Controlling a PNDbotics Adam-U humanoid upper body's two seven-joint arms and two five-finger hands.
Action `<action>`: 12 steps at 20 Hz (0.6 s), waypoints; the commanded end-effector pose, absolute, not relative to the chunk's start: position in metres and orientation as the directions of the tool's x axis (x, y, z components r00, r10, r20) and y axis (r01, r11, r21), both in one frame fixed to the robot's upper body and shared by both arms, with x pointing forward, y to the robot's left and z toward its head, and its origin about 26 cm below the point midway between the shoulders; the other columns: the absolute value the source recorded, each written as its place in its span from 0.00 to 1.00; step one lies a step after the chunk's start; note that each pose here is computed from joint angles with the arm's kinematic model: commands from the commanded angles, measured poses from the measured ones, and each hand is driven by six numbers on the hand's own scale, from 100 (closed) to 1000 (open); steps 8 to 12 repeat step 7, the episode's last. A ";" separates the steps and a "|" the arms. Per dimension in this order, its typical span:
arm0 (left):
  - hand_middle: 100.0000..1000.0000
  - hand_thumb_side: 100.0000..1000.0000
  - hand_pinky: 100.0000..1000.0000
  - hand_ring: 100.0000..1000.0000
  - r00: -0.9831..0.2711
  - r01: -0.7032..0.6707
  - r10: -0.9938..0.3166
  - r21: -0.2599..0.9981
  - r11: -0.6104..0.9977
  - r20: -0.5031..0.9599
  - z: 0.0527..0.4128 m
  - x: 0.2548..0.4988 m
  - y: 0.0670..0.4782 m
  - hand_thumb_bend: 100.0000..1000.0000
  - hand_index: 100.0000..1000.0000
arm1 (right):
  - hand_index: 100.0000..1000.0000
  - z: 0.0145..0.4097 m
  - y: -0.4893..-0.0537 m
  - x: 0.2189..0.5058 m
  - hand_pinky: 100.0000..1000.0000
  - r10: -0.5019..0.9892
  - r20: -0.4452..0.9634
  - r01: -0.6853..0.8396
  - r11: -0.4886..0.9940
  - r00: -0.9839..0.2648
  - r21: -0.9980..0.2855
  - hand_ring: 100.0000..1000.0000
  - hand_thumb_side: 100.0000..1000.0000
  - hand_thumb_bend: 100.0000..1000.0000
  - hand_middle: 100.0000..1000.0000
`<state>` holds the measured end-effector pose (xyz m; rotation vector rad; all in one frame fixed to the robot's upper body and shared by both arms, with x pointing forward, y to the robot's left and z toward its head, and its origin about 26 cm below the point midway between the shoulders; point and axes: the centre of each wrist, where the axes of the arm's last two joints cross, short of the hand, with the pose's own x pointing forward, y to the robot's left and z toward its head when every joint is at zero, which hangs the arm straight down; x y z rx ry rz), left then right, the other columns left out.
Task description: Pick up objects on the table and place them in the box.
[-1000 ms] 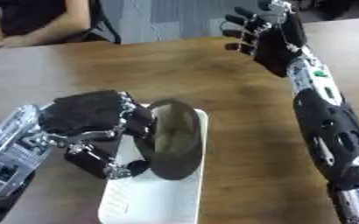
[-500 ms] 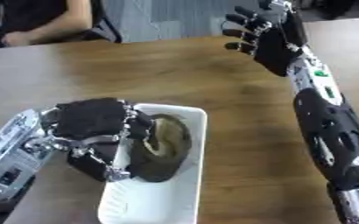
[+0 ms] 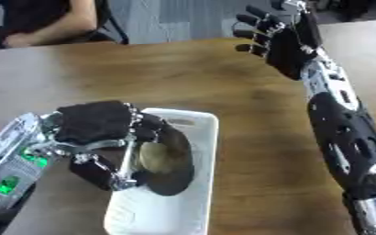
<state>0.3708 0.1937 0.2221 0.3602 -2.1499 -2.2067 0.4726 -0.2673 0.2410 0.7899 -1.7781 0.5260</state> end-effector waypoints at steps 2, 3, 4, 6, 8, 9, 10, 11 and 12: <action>0.79 0.28 0.01 0.12 -0.960 -0.278 0.034 0.931 -0.235 -0.278 0.241 0.366 0.200 0.00 0.87 | 1.00 0.259 -0.267 0.471 0.72 -0.260 0.931 -0.731 0.682 -0.256 -0.010 0.83 1.00 0.00 0.95; 0.79 0.28 0.01 0.11 -0.958 -0.284 0.035 0.933 -0.222 -0.284 0.244 0.365 0.201 0.00 0.87 | 1.00 0.259 -0.267 0.471 0.72 -0.261 0.931 -0.732 0.682 -0.255 -0.010 0.83 1.00 0.00 0.95; 0.79 0.25 0.01 0.11 -0.956 -0.293 0.035 0.934 -0.207 -0.292 0.247 0.363 0.202 0.00 0.87 | 1.00 0.259 -0.267 0.471 0.72 -0.261 0.931 -0.731 0.682 -0.255 -0.009 0.83 1.00 0.00 0.95; 0.77 0.22 0.00 0.09 -0.948 -0.316 0.034 0.935 -0.161 -0.315 0.258 0.359 0.207 0.00 0.86 | 1.00 0.257 -0.267 0.471 0.72 -0.260 0.933 -0.731 0.682 -0.251 -0.007 0.83 1.00 0.00 0.95; 0.77 0.22 0.00 0.09 -0.942 -0.334 0.035 0.933 -0.131 -0.332 0.267 0.355 0.213 0.00 0.86 | 1.00 0.257 -0.267 0.471 0.72 -0.259 0.933 -0.732 0.682 -0.248 -0.006 0.83 1.00 0.00 0.95; 0.77 0.22 0.00 0.09 -0.942 -0.334 0.035 0.933 -0.131 -0.332 0.267 0.355 0.213 0.00 0.86 | 1.00 0.257 -0.267 0.471 0.72 -0.259 0.933 -0.732 0.682 -0.248 -0.006 0.83 1.00 0.00 0.95; 0.77 0.22 0.00 0.09 -0.942 -0.334 0.035 0.933 -0.131 -0.332 0.267 0.355 0.213 0.00 0.86 | 1.00 0.257 -0.267 0.471 0.72 -0.259 0.933 -0.732 0.682 -0.248 -0.006 0.83 1.00 0.00 0.95; 0.77 0.22 0.00 0.09 -0.942 -0.334 0.035 0.933 -0.131 -0.332 0.267 0.355 0.213 0.00 0.86 | 1.00 0.257 -0.267 0.471 0.72 -0.259 0.933 -0.732 0.682 -0.248 -0.006 0.83 1.00 0.00 0.95; 0.77 0.22 0.00 0.09 -0.942 -0.334 0.035 0.933 -0.131 -0.332 0.267 0.355 0.213 0.00 0.86 | 1.00 0.257 -0.267 0.471 0.72 -0.259 0.933 -0.732 0.682 -0.248 -0.006 0.83 1.00 0.00 0.95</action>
